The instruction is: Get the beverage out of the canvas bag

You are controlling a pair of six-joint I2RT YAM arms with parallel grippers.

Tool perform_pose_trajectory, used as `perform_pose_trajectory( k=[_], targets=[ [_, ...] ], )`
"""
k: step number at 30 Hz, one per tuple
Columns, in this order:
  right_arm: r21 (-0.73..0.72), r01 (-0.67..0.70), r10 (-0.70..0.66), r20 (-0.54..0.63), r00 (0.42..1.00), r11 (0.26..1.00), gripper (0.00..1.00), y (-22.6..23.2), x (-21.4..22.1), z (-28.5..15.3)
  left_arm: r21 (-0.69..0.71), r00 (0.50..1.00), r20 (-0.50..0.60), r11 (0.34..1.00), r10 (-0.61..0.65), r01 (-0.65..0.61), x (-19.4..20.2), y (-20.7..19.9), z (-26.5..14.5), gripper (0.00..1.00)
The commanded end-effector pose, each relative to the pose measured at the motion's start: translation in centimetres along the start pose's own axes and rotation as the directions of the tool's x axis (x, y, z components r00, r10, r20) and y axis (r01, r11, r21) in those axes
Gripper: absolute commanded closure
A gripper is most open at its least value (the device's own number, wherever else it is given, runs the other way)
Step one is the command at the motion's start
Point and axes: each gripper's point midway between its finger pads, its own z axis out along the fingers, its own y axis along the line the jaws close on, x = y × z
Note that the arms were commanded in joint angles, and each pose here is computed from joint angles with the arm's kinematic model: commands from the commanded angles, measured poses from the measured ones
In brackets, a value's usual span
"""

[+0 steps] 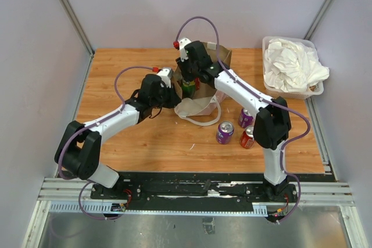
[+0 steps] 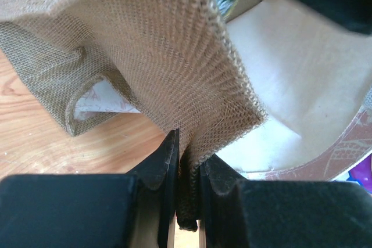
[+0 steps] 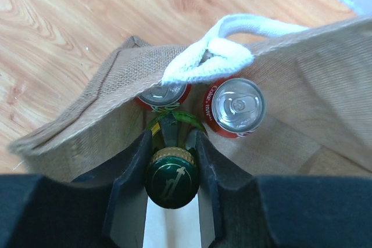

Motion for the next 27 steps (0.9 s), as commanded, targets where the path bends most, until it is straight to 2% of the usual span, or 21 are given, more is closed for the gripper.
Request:
perform_pose_trajectory(
  k=[1, 5, 8, 19, 23, 27],
  targets=[
    [0.094, -0.01, -0.023, 0.339, 0.941, 0.996, 0.99, -3.4, -12.9, -9.0, -0.077, 1.0, -0.013, 0.997, -0.013, 0.012, 0.1, 2.4, 0.6, 0.85],
    [0.127, -0.03, -0.025, 0.414, 0.91, 0.991, 0.99, -4.4, -15.6, -14.1, -0.072, 1.0, 0.0, 0.997, -0.021, 0.021, -0.4, 2.5, 0.6, 0.85],
    [0.174, -0.052, -0.028, 0.426, 0.904, 0.983, 0.99, -5.5, -15.8, -17.8, -0.066, 1.0, 0.005, 0.997, -0.025, 0.025, -0.6, 2.3, 0.5, 0.85],
    [0.351, -0.13, -0.035, 0.427, 0.904, 0.927, 0.99, -9.8, -11.8, -32.0, -0.068, 0.999, 0.017, 0.997, -0.035, 0.036, -0.9, 2.2, 0.2, 0.85],
    [0.417, -0.161, -0.018, 0.392, 0.92, 0.894, 0.99, -11.2, -9.1, -34.6, -0.068, 0.999, 0.022, 0.997, -0.043, 0.045, -0.9, 2.2, 0.0, 0.85],
    [0.43, -0.174, 0.017, 0.345, 0.938, 0.886, 0.99, -11.2, -5.7, -34.3, -0.079, 0.999, 0.027, 0.996, -0.039, 0.041, -1.0, 2.3, -0.4, 0.85]
  ],
)
